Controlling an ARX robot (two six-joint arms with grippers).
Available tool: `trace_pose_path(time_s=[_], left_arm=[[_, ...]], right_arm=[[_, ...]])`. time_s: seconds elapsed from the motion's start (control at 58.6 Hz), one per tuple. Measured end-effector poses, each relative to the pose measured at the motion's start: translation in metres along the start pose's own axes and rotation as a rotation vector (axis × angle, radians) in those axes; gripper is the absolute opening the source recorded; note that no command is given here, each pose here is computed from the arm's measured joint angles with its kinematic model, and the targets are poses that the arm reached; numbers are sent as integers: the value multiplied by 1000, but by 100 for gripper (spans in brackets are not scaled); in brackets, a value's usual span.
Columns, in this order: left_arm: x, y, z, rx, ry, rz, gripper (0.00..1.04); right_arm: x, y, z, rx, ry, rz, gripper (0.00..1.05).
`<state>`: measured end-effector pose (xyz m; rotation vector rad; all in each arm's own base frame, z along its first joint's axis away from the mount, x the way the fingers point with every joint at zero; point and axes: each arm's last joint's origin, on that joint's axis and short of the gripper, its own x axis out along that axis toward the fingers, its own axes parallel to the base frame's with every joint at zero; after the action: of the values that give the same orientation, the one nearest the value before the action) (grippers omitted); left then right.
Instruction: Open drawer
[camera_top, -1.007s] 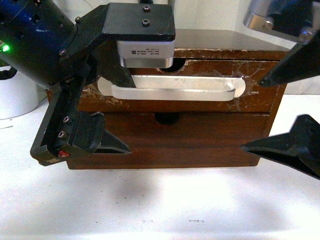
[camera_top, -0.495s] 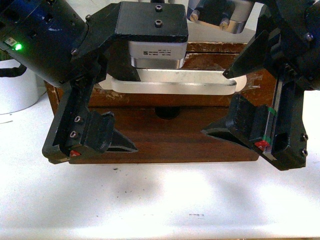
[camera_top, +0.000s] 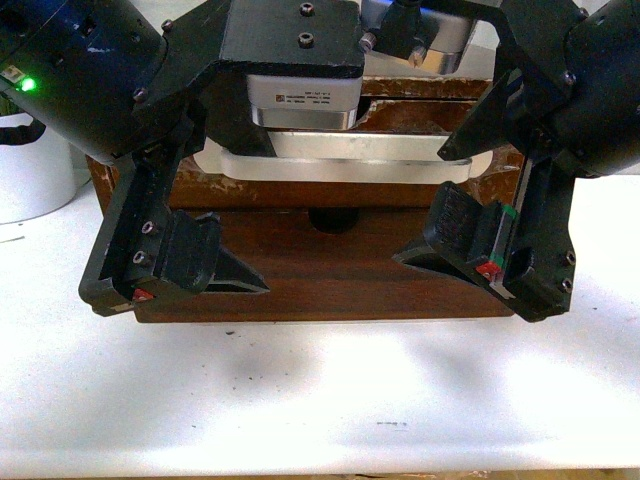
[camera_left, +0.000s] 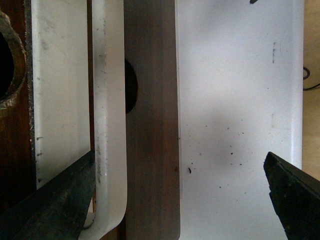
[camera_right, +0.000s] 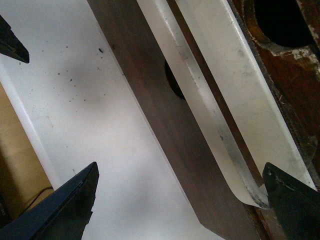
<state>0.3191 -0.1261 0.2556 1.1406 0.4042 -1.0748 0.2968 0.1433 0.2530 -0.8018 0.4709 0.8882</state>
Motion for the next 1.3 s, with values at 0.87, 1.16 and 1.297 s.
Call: trace_pose_path(time_s=[0.87, 1.16, 1.297], left_arm=[[-8, -5, -6, 60, 7, -78, 98], [-21, -18, -4, 96, 15, -130, 99], [-26, -27, -5, 120, 14, -138, 99]], right_arm=[[7, 4, 9, 11, -13, 170, 96], [-3, 15, 10, -35, -2, 225, 96], [-7, 23, 9, -64, -5, 243, 96]])
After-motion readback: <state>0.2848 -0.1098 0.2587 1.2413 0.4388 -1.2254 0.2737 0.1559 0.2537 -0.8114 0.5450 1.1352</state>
